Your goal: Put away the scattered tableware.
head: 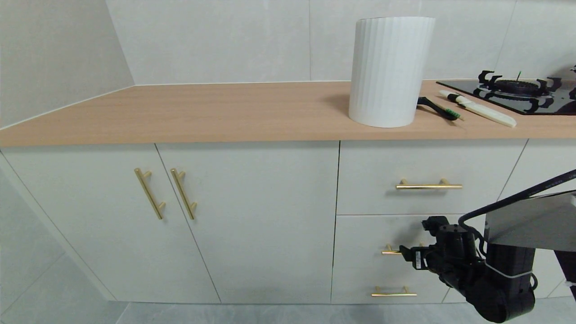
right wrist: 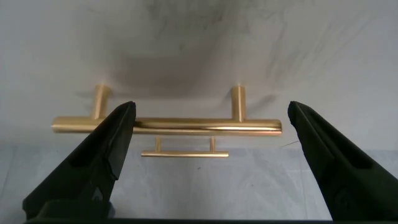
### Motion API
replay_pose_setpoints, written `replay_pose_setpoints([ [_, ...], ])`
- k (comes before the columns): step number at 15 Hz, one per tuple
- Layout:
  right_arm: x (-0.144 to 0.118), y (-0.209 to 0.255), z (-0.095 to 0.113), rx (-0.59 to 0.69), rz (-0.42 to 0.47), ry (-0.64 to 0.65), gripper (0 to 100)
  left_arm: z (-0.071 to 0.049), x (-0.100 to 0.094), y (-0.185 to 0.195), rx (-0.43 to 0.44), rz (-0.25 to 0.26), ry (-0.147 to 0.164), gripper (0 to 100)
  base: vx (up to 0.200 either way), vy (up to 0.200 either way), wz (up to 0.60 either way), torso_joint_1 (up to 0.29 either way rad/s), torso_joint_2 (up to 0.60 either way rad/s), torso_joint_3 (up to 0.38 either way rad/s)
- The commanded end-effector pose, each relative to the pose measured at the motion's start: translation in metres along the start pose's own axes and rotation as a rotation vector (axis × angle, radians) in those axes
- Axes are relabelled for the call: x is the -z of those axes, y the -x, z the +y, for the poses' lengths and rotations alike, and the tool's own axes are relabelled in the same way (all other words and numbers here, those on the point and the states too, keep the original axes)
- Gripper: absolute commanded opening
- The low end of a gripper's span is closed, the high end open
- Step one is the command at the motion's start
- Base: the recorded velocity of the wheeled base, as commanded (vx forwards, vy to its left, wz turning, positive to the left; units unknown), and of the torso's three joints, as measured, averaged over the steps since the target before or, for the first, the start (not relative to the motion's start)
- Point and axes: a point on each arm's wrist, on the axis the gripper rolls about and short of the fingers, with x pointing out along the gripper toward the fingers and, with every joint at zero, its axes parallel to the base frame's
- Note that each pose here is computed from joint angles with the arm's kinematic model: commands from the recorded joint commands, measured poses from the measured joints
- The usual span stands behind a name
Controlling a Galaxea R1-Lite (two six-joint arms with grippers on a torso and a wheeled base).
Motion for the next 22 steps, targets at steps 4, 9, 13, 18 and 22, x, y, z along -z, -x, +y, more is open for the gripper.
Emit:
replay_pose_setpoints([
  [4, 0.008, -0.003, 0.0, 0.002, 0.032, 0.015, 100, 0.0, 0.0, 0.0, 0.0, 0.001, 0.0, 100, 0.0, 0.0, 0.0, 0.0, 0.0, 0.0],
  [9, 0.016, 0.003, -0.001, 0.004, 0.082, 0.059, 100, 0.0, 0.0, 0.0, 0.0, 0.001, 0.0, 100, 0.0, 0.0, 0.0, 0.0, 0.0, 0.0],
  [13, 0.008, 0.034, -0.007, -0.009, 0.095, 0.086, 100, 0.0, 0.0, 0.0, 0.0, 0.001, 0.0, 100, 0.0, 0.0, 0.0, 0.0, 0.0, 0.0],
  [18, -0.055, 0.14, -0.012, -0.123, 0.142, 0.134, 100, 0.0, 0.0, 0.0, 0.0, 0.001, 0.0, 100, 0.0, 0.0, 0.0, 0.0, 0.0, 0.0],
  [22, -0.104, 0.197, -0.005, -0.182, 0.05, 0.091, 100, 0.0, 0.0, 0.0, 0.0, 0.001, 0.0, 100, 0.0, 0.0, 0.0, 0.0, 0.0, 0.0],
])
